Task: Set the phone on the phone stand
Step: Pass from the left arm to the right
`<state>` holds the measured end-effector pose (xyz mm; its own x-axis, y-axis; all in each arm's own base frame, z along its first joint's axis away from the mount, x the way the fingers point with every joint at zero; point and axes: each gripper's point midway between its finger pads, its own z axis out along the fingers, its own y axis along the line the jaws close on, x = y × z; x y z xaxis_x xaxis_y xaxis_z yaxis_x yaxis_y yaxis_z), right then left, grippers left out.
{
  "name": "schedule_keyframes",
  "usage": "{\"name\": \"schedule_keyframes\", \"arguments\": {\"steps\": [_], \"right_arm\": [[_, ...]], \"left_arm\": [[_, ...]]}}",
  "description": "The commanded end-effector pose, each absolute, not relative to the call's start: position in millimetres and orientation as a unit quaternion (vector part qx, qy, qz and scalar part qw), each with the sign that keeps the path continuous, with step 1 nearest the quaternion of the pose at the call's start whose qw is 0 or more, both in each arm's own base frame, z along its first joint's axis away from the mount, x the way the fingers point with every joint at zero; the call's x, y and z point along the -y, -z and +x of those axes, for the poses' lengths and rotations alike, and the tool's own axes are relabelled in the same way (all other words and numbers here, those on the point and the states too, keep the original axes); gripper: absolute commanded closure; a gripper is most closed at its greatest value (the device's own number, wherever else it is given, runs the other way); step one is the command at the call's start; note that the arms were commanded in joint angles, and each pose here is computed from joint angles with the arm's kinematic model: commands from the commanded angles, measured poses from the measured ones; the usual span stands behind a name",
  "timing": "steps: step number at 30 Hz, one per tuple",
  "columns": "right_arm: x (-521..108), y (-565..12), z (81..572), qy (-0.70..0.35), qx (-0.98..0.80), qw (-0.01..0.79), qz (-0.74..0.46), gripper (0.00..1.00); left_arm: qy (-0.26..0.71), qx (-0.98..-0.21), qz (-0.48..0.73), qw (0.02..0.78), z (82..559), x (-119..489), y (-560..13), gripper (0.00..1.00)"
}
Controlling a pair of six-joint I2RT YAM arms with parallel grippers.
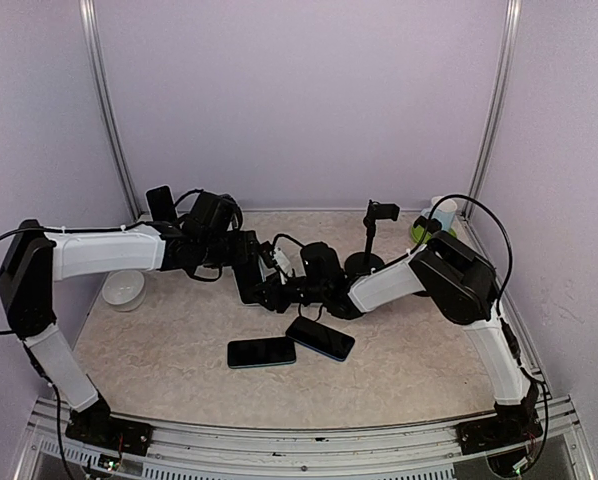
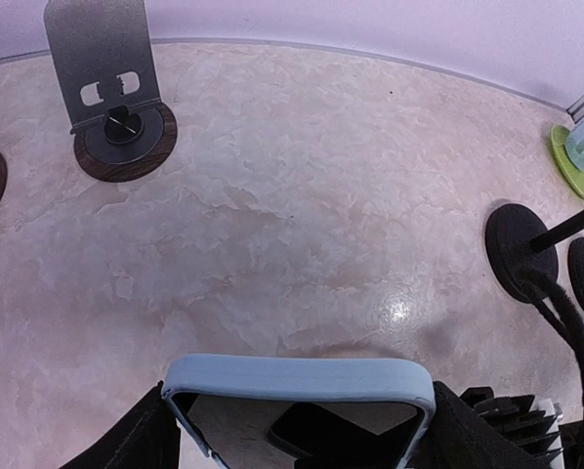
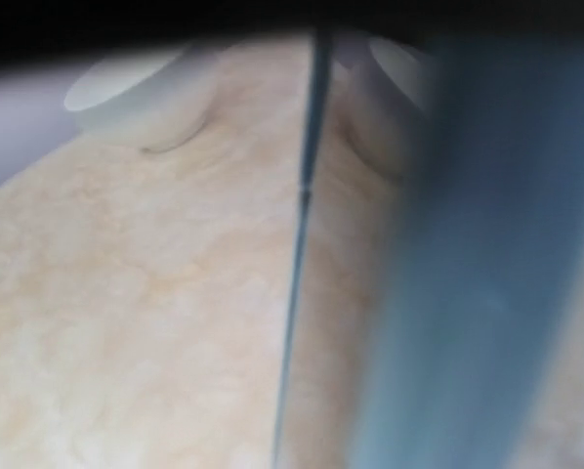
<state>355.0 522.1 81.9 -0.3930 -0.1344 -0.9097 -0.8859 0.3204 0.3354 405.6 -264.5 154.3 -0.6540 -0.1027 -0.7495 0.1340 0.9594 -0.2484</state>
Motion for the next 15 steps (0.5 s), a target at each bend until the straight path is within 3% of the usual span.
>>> {"name": "schedule_keyframes", "arguments": {"steps": [1,4,9,15], "right_arm": [[-521.6,-90.5,344.6,-0.481,-0.679,0.404,-0.380,0.77],[-515.5,-100.5,342.3,-0.478,-0.682,0.408,-0.374,1.00],[-505.7,-129.1,332.8,-0.480,-0.675,0.415,-0.377,1.00],[-493.0,-169.3,323.4,-0.476,-0.664,0.433,-0.381,1.00]], "left_arm": [[0.181,-0.874,-0.003,0.451,402.2,269.0,-193.3,0.41],[0.189,-0.871,-0.005,0.453,393.5,268.7,-202.0,0.37],[0.189,-0.862,-0.013,0.471,370.2,260.6,-225.7,0.03],[0.215,-0.835,-0.030,0.505,343.0,237.5,-270.7,0.01]]}}
